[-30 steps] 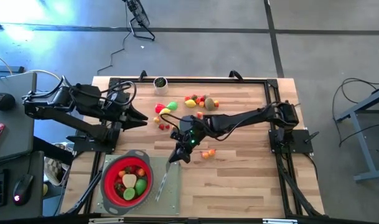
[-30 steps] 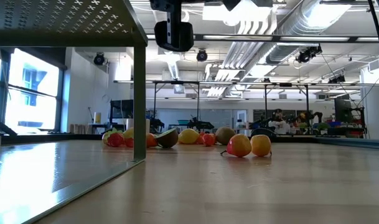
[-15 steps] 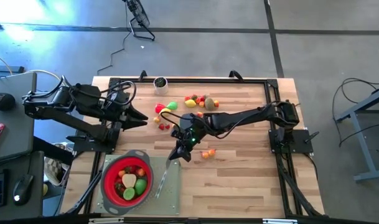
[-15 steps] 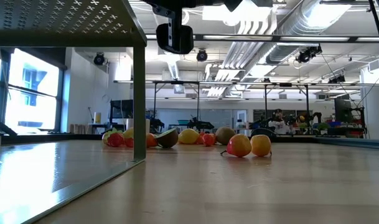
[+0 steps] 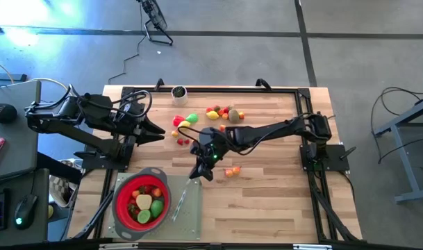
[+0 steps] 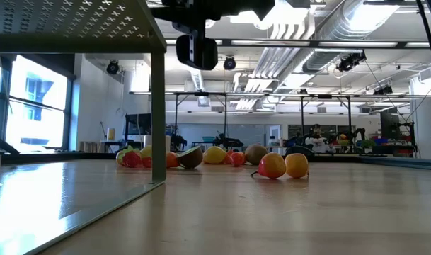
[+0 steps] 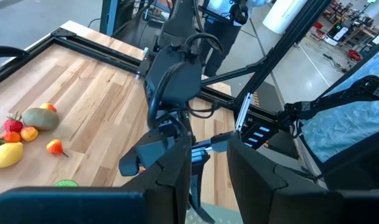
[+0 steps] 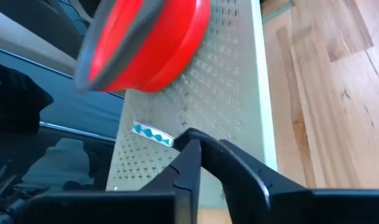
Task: Pick & Place Fruit
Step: Put the table knife on the shelf
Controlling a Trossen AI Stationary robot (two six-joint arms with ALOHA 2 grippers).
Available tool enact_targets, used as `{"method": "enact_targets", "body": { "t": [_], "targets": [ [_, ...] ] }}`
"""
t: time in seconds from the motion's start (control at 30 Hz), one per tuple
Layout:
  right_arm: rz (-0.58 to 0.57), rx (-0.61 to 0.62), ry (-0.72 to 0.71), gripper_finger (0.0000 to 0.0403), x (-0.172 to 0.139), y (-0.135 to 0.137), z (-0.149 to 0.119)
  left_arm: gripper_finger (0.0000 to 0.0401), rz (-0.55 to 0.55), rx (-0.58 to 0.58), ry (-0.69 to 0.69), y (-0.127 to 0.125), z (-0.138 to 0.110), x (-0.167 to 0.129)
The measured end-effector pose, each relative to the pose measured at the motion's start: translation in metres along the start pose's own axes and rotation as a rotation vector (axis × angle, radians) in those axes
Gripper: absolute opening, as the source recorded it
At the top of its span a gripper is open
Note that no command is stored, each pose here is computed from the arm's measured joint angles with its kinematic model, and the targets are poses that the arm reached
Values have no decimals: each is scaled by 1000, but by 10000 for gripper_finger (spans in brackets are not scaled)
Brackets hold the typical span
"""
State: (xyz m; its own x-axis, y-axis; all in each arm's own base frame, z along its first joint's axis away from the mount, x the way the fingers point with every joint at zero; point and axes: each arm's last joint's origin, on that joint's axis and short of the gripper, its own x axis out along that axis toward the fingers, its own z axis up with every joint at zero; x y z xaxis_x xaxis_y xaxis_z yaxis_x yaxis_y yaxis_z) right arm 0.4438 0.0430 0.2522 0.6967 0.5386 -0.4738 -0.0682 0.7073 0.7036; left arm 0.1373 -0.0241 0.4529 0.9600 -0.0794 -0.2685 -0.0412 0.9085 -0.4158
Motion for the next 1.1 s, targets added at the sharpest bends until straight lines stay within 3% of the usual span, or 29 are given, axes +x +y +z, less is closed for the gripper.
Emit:
{"method": "enact_targets", "body": {
  "t": [0.27, 0.8, 1.1],
  "targets": [
    [-12, 5, 19, 101, 1, -2, -3, 100, 0, 0, 0, 0, 0, 0],
    [49, 17, 61, 106, -2, -4, -1, 100, 0, 0, 0, 0, 0, 0],
    [-40, -47, -5, 148, -2, -6, 1, 100, 0, 0, 0, 0, 0, 0]
  ]
}}
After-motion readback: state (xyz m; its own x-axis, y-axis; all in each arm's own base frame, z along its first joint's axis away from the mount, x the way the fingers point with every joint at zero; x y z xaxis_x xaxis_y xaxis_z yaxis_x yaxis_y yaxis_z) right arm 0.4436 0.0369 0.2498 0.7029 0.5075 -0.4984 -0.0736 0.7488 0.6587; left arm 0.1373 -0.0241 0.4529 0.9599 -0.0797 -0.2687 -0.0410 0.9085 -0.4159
